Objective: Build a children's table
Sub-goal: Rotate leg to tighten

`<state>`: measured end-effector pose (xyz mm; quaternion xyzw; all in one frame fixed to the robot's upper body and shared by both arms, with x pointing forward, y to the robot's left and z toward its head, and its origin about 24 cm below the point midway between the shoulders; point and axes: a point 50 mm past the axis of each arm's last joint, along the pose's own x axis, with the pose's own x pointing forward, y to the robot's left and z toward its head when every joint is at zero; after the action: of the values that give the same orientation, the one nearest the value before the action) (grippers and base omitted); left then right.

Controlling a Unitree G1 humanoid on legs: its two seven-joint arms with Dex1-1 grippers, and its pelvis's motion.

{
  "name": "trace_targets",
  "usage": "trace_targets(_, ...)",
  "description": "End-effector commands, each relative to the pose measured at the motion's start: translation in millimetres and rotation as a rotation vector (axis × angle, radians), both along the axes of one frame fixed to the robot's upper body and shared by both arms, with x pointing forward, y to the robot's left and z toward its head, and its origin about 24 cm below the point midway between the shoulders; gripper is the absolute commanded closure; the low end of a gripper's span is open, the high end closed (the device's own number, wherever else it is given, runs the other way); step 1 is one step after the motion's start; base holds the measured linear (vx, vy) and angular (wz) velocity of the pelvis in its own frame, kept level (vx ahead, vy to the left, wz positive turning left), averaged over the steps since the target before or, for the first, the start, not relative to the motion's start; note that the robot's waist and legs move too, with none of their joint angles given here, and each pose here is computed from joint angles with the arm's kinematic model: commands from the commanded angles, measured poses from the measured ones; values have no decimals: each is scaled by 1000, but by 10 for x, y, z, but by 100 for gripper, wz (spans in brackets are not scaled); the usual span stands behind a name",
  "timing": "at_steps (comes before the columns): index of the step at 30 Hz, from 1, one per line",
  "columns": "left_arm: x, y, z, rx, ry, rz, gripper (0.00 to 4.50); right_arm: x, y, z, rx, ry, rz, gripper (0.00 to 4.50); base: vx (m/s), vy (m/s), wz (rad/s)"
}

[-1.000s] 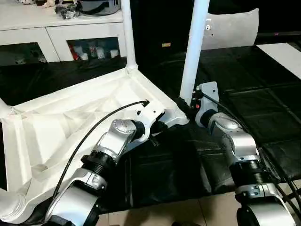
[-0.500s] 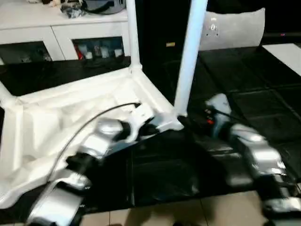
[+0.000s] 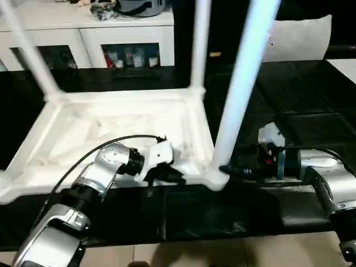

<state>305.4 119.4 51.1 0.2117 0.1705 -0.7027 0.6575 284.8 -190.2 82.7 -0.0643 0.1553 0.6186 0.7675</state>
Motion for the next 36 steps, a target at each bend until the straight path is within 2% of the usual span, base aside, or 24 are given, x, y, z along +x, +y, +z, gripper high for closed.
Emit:
trace_targets(1,-11,-94,110,2,-34,-116,450,-10,38,61,-6,4,62,169,0,0,0)
trace_targets(11,-14,-113,129,-25,-16,-127,450,-54,122,27,9,50,123,246,0,0,0)
trace_targets(16,3,-113,111,-54,35,-53,450,-72,117,7,47,99,100,257,0,0,0)
trace_targets(18,31,-164,109,-91,66,50,450,-31,157,-33,95,103,-3,257,0,0,0)
trace_targets(19,31,-164,109,-91,66,50,450,-31,157,-33,95,103,-3,258,0,0,0)
trace_targets(21,95,-252,107,-111,73,192,450,48,260,-154,73,92,-171,258,0,0,0)
trace_targets(23,120,-287,106,-119,76,245,450,77,302,-201,54,93,-238,258,0,0,0)
trace_targets(25,176,-383,122,-140,71,342,450,160,431,-236,54,85,-368,258,0,0,0)
trace_targets(27,212,-462,137,-152,67,409,450,219,534,-249,51,84,-461,259,0,0,0)
trace_targets(28,256,-566,161,-163,47,482,450,296,649,-250,47,84,-580,259,0,0,0)
trace_targets(30,303,-640,186,-166,10,550,450,372,721,-241,42,83,-696,259,0,0,0)
trace_targets(31,303,-640,186,-166,10,551,450,372,722,-241,42,83,-696,259,0,0,0)
trace_targets(32,347,-733,237,-206,-14,608,450,440,786,-215,48,47,-752,259,0,0,0)
trace_targets(33,363,-768,258,-220,-22,625,450,466,808,-192,61,33,-770,203,0,0,0)
trace_targets(36,360,-816,280,-223,-33,607,450,488,837,-144,90,11,-778,183,0,0,0)
